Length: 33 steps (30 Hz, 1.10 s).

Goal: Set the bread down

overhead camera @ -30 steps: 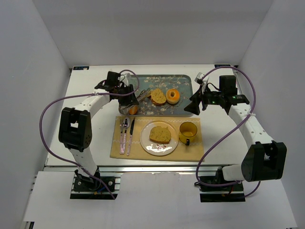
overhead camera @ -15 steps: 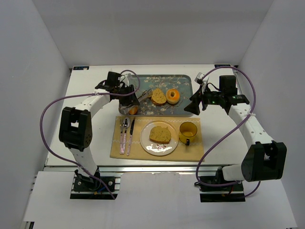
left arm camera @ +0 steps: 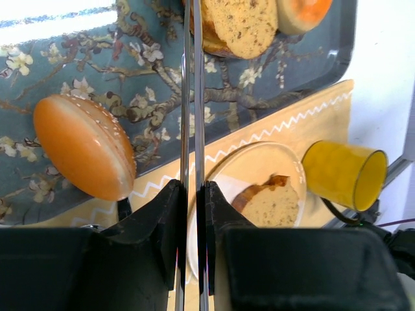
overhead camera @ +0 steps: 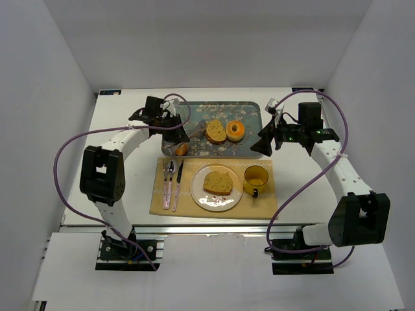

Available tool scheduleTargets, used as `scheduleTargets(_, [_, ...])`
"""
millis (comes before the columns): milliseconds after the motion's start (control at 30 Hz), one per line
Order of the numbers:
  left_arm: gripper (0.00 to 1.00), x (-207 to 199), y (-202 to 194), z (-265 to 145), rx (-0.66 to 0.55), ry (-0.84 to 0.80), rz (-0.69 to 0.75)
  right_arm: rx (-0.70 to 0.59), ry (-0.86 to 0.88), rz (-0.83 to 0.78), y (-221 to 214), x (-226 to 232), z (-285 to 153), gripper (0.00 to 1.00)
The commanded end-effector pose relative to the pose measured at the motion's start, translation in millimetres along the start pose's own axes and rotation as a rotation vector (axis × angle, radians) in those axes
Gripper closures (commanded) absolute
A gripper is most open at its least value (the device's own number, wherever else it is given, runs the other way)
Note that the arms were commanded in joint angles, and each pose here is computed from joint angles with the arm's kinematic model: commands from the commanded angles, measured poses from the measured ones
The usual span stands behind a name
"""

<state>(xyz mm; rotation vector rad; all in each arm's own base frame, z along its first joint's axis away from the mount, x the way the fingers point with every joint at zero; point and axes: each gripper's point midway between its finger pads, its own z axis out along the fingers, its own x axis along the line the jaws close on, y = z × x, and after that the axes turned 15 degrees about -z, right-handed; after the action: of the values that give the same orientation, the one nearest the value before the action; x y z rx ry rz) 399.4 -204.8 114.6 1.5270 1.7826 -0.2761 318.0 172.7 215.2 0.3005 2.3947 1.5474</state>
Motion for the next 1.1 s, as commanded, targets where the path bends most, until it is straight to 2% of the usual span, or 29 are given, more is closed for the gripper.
scheduleTargets(0, [0.97,-59.4,28.9,-42.4,-0.120,-0.145,0.067,-0.033,-0.010,-0.035,10.3,0.1,-5.4,0.19])
scheduleTargets(200, [0.98,-77.5,9.0,-80.3,-0.155,-0.207,0.100,-0.034,-0.014,-0.038,10.7,-0.2,-6.7,0.19])
scheduleTargets(333, [0.99,-67.5,-31.4,-97.2,-0.126,-0.228,0.123,-0.036,-0.012,-0.038,11.3,-0.5,-6.4,0.19])
scheduleTargets(467, [1.00,-48.7,-89.3,-110.7,-0.050,-0.249,0.110,-0.038,-0.008,-0.040,12.4,-1.3,-6.0,0.19])
scheduleTargets(700, [1.00,-24.3,-166.2,-121.5,0.072,-0.248,0.078,-0.041,0.002,-0.032,12.0,-2.7,-3.7,0.19])
scheduleTargets(967, [1.00,-18.3,-192.2,-121.8,0.132,-0.237,0.077,-0.043,0.006,-0.025,12.7,-4.3,-2.4,0.18])
scheduleTargets(1033, [0.93,-13.7,-195.9,-117.1,0.156,-0.212,0.077,-0.043,0.006,-0.026,13.2,-4.6,-2.5,0.18])
scheduleTargets(1067, [0.79,-9.1,-197.1,-115.5,0.163,-0.189,0.080,-0.042,0.003,-0.026,12.9,-5.2,-2.9,0.18])
